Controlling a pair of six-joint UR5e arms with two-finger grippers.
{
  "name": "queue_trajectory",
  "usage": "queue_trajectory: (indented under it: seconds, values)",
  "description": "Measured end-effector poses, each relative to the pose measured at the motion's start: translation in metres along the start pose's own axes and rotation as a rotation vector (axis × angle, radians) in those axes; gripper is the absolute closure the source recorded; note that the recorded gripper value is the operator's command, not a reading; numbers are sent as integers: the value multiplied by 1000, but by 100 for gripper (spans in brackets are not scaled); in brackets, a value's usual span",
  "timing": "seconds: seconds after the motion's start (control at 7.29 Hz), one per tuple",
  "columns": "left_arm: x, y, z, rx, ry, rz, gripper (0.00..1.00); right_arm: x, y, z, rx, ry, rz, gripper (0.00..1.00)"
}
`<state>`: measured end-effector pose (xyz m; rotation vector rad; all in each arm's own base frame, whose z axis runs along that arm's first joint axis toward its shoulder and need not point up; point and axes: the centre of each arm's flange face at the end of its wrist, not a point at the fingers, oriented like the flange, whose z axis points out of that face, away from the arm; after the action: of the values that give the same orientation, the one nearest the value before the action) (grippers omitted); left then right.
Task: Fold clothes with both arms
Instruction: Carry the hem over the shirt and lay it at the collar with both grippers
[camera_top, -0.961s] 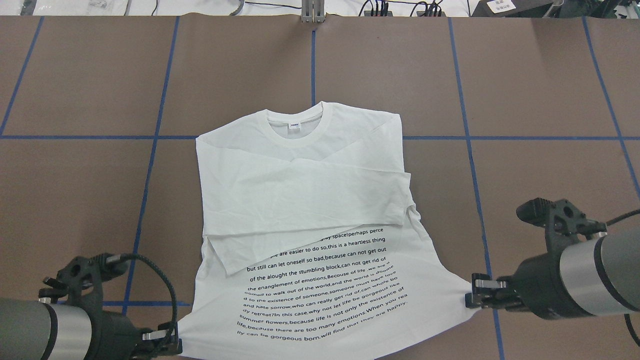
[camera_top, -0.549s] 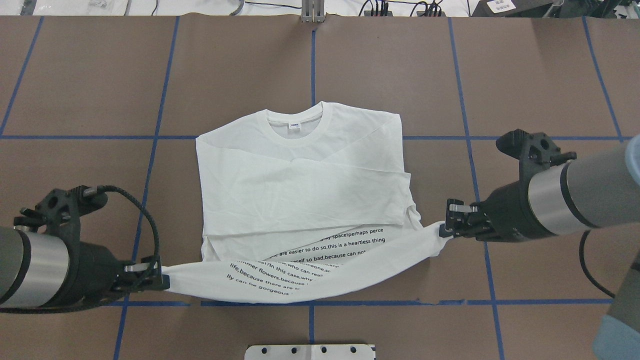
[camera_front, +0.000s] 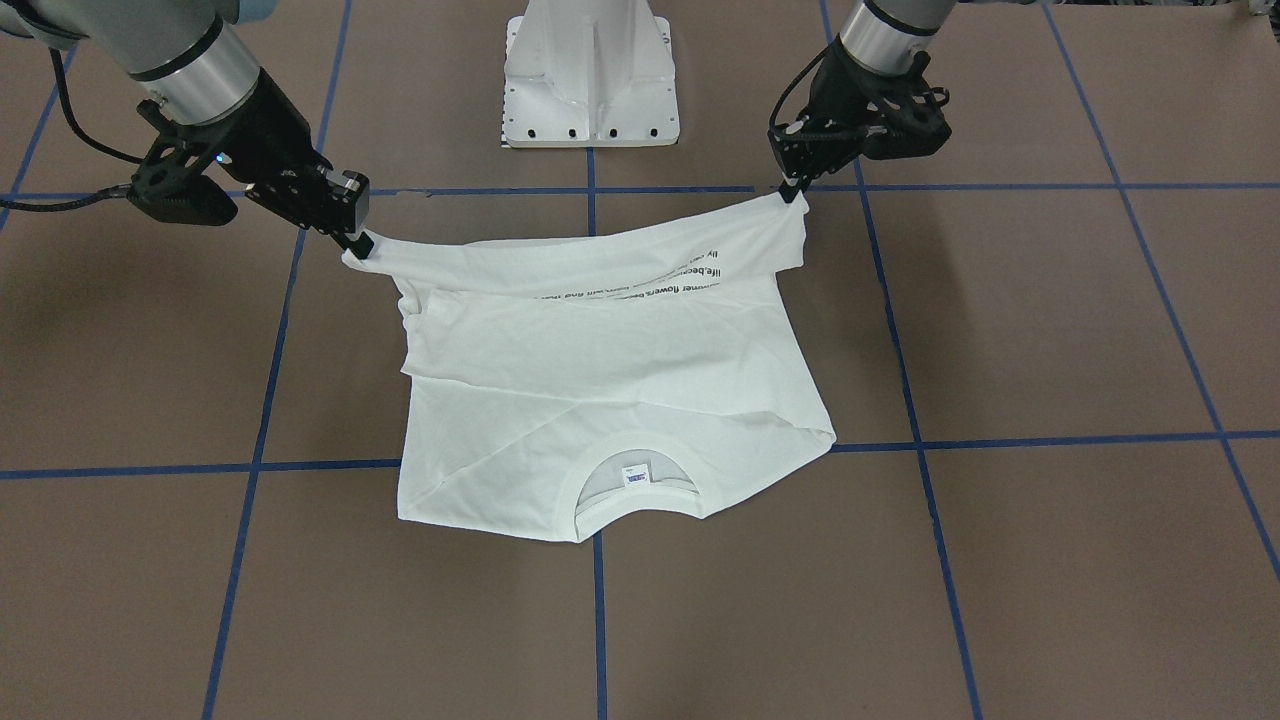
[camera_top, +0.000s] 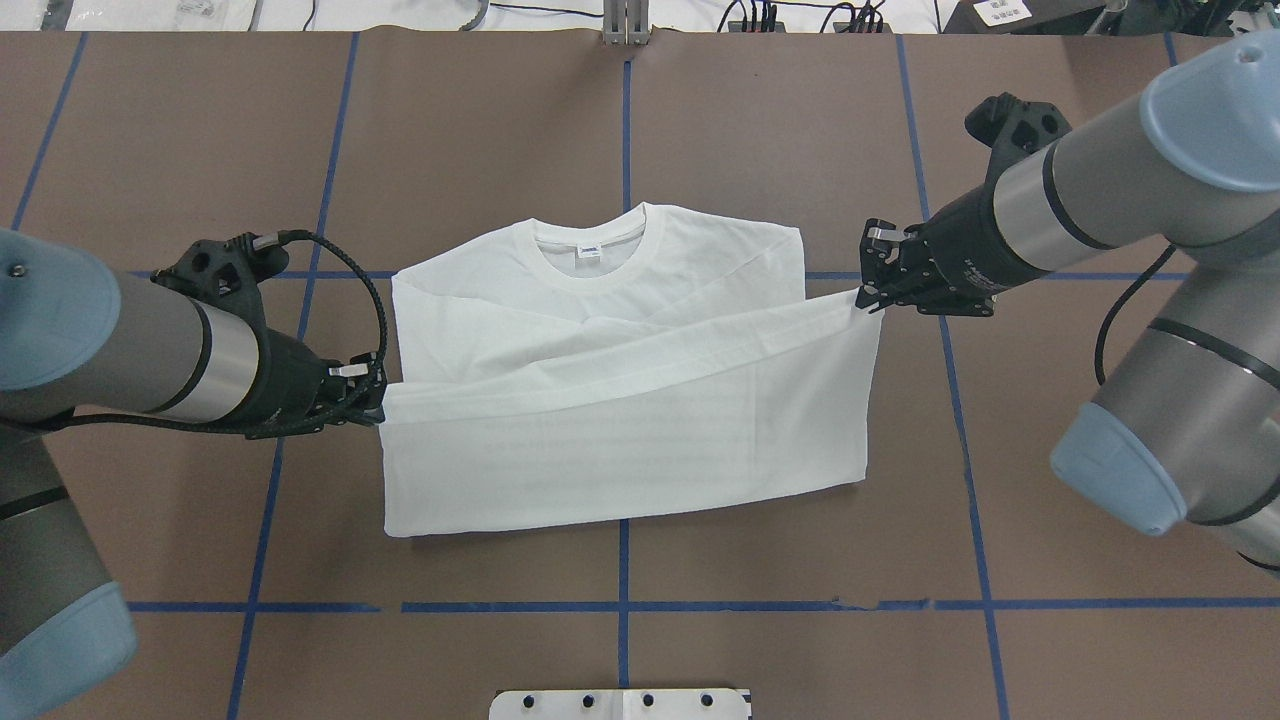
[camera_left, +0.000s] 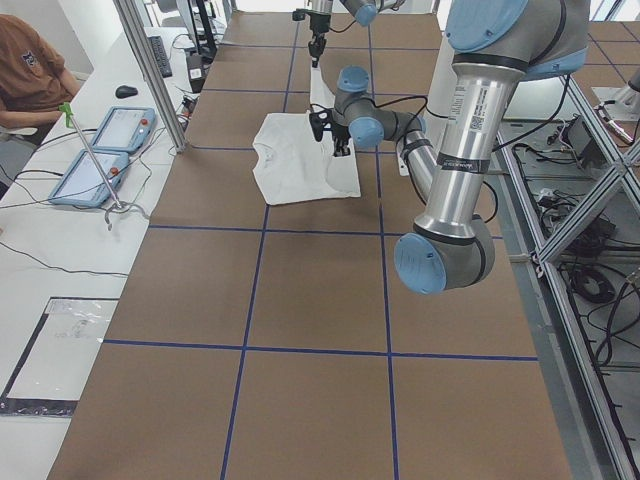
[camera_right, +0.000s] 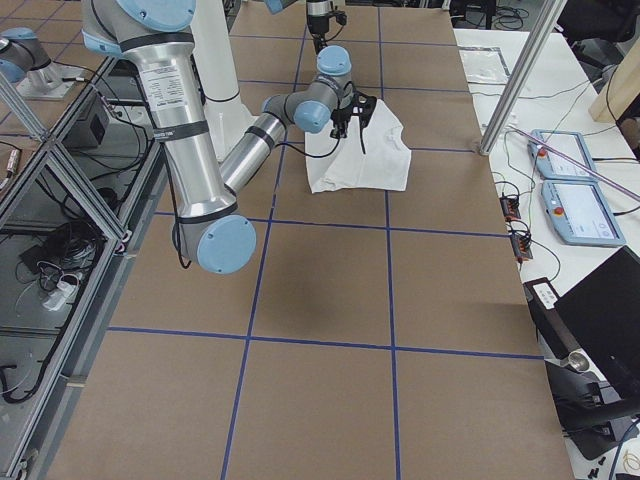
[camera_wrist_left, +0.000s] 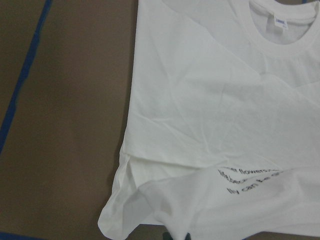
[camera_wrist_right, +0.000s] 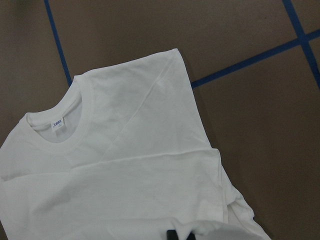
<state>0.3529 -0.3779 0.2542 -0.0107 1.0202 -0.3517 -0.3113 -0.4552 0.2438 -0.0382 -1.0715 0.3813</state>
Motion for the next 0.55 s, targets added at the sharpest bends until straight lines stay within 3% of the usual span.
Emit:
queue_trajectory:
  seconds: [0.27, 0.55]
  values:
    - [1, -61, 24, 67, -44, 10, 100, -21, -43, 23, 29, 28, -11, 100]
    - [8, -100, 56, 95, -43, 15, 100, -43, -86, 40, 54, 55, -19, 100]
